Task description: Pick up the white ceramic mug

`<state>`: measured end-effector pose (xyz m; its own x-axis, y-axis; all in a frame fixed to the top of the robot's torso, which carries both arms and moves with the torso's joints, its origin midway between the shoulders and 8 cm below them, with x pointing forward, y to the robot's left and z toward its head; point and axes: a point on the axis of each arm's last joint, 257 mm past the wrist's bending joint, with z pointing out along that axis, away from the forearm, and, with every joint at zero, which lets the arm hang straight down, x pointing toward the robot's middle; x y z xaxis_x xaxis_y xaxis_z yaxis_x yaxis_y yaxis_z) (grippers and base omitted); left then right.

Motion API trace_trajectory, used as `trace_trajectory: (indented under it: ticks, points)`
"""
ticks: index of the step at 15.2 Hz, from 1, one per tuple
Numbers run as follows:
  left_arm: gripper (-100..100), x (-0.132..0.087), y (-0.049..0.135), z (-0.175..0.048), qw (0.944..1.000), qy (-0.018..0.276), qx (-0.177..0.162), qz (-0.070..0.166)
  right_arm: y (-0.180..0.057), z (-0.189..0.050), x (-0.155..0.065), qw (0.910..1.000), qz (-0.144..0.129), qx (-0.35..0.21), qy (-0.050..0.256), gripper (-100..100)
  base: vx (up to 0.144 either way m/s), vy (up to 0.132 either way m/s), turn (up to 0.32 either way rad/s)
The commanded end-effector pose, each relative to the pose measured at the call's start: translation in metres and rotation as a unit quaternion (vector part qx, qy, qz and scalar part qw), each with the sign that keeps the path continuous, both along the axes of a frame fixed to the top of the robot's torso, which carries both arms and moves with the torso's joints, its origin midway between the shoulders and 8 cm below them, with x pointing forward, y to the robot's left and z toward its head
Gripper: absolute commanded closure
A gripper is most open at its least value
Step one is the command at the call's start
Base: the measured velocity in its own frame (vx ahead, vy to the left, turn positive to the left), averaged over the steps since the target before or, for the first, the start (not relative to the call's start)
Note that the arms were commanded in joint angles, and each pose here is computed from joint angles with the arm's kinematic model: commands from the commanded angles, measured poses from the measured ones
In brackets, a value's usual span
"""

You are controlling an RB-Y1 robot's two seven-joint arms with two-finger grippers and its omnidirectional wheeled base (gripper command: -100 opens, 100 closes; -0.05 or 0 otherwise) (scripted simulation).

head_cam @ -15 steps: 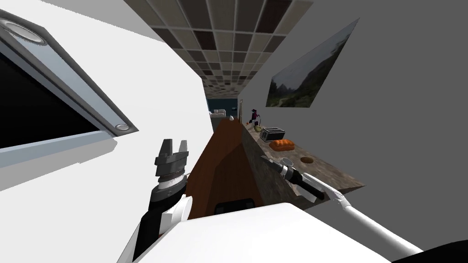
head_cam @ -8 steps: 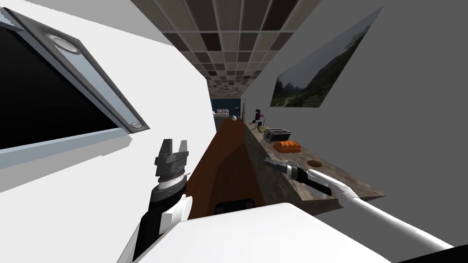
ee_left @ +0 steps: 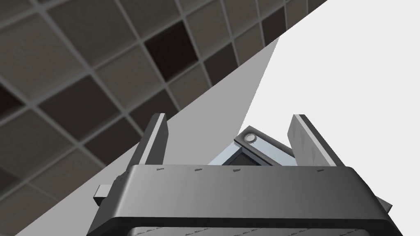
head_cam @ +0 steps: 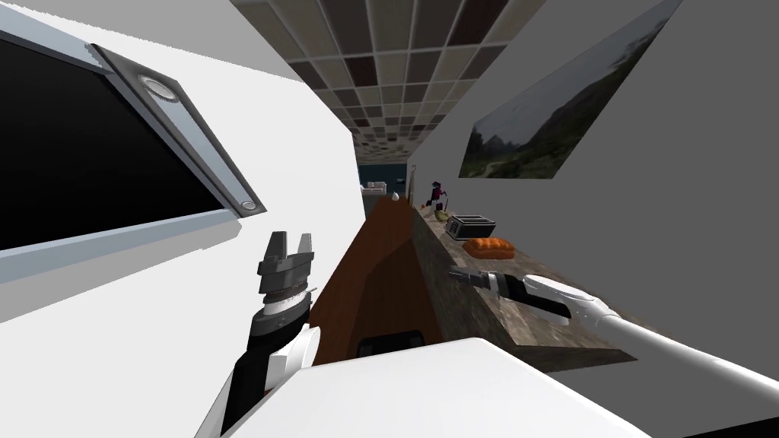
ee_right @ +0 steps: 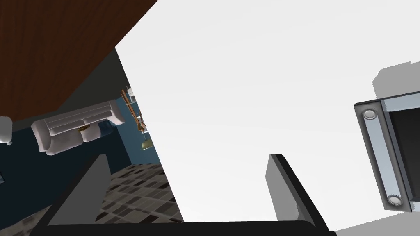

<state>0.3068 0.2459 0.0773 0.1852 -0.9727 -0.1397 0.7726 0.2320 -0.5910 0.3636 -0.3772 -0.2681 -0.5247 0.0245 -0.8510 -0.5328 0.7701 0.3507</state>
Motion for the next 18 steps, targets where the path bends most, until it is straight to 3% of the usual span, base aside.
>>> trace_trajectory:
  ticks: [1, 6, 7, 8, 9, 10, 12, 14, 15, 17, 18]
  points:
    - [0, 0.000, 0.000, 0.000, 1.0000, 0.000, 0.000, 0.000, -0.023, -0.008, -0.008, 0.9990, 0.012, -0.039, 0.018, -100, 0.000, 0.015, 0.166]
    - [0, 0.000, 0.000, 0.000, 1.0000, 0.000, 0.000, 0.000, -0.068, -0.009, -0.016, 0.9937, 0.014, -0.103, 0.042, -100, -0.002, 0.011, 0.112]
    - [0, 0.000, 0.000, 0.000, 1.0000, 0.000, 0.000, 0.000, -0.086, -0.012, -0.024, 0.9891, 0.025, -0.134, 0.058, -100, -0.001, 0.014, 0.145]
    - [0, 0.000, 0.000, 0.000, 1.0000, 0.000, 0.000, 0.000, -0.099, -0.009, -0.024, 0.9874, 0.018, -0.145, 0.061, -100, -0.001, 0.014, 0.157]
    - [0, 0.000, 0.000, 0.000, 1.0000, 0.000, 0.000, 0.000, -0.099, -0.009, -0.024, 0.9874, 0.018, -0.145, 0.061, -100, 0.001, 0.009, 0.056]
    - [0, 0.000, 0.000, 0.000, 1.0000, 0.000, 0.000, 0.000, -0.123, -0.013, -0.034, 0.9809, 0.020, -0.176, 0.081, -100, 0.002, 0.015, 0.144]
    - [0, 0.000, 0.000, 0.000, 1.0000, 0.000, 0.000, 0.000, -0.144, -0.010, -0.044, 0.9726, 0.030, -0.208, 0.098, -100, 0.002, 0.016, 0.163]
    - [0, 0.000, 0.000, 0.000, 1.0000, 0.000, 0.000, 0.000, -0.159, -0.004, -0.044, 0.9693, 0.022, -0.223, 0.102, -100, 0.001, 0.013, 0.107]
    - [0, 0.000, 0.000, 0.000, 1.0000, 0.000, 0.000, 0.000, -0.178, -0.001, -0.055, 0.9602, 0.029, -0.250, 0.120, -100, -0.003, 0.017, 0.130]
    - [0, 0.000, 0.000, 0.000, 1.0000, 0.000, 0.000, 0.000, -0.188, 0.001, -0.056, 0.9581, 0.022, -0.258, 0.123, -100, -0.001, 0.013, 0.092]
    - [0, 0.000, 0.000, 0.000, 1.0000, 0.000, 0.000, 0.000, -0.213, 0.005, -0.070, 0.9473, 0.020, -0.285, 0.145, -100, 0.000, 0.014, 0.108]
